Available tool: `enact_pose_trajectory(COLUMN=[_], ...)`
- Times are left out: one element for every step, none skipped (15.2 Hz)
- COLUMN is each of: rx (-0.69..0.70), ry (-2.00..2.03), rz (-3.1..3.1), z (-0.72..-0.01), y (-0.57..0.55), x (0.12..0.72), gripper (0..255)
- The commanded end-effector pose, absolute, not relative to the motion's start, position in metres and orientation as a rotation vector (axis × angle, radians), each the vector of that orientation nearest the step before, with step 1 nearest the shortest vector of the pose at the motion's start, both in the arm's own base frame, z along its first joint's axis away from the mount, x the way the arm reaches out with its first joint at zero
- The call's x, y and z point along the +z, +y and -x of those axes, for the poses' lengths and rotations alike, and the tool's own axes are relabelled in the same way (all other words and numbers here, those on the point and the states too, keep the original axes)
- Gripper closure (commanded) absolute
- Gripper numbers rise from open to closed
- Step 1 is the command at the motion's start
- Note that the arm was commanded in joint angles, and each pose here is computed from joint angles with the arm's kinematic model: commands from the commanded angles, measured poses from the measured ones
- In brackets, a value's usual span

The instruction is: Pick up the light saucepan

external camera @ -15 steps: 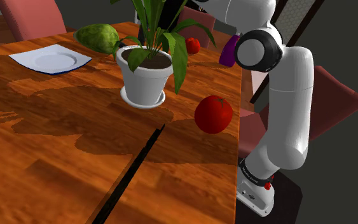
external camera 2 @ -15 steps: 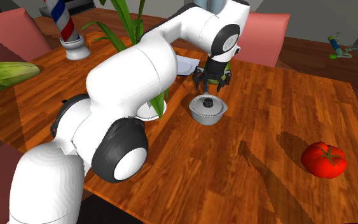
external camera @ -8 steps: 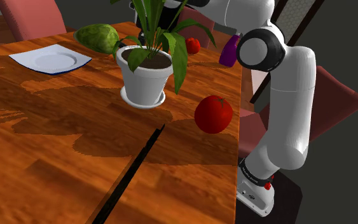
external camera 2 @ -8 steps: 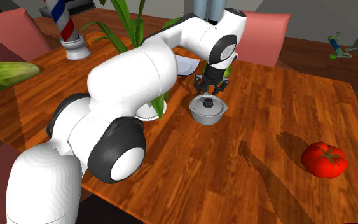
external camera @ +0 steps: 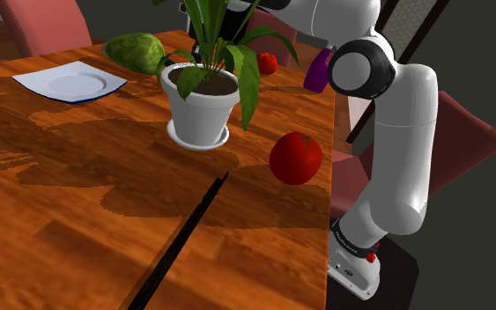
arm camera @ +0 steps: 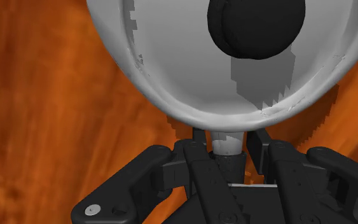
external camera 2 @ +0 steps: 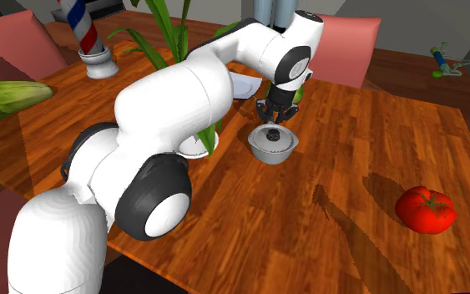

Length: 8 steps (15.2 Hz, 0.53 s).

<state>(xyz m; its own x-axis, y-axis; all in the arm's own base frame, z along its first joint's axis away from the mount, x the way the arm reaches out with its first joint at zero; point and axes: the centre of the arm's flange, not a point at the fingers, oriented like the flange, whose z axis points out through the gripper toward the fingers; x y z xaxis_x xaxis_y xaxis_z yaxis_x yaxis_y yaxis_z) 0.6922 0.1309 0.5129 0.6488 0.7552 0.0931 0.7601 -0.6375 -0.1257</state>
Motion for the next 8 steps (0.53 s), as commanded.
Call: enact_pose_trajectory(rx=[-0.046,-0.046,-0.046,-0.046,-0.046,-0.046,-0.046,-0.046], ry=[-1.254,-1.254,-1.254,-1.254,-1.254,-1.254,-1.254,-1.254], rz=[2.712,2.712,2.712,2.712,2.712,2.712,2.712,2.712], z=[-0.692,-0.692,-0.692,-0.692,-0.692,-0.692,-0.692,-0.692], y=[0.129,0.129,0.129,0.129,0.129,0.129,0.129,0.129], x=[0.513,0.518,0.523,0.529,0.534,0.539,0.545,0.55], gripper=[255,255,255,255,255,255,255,255])
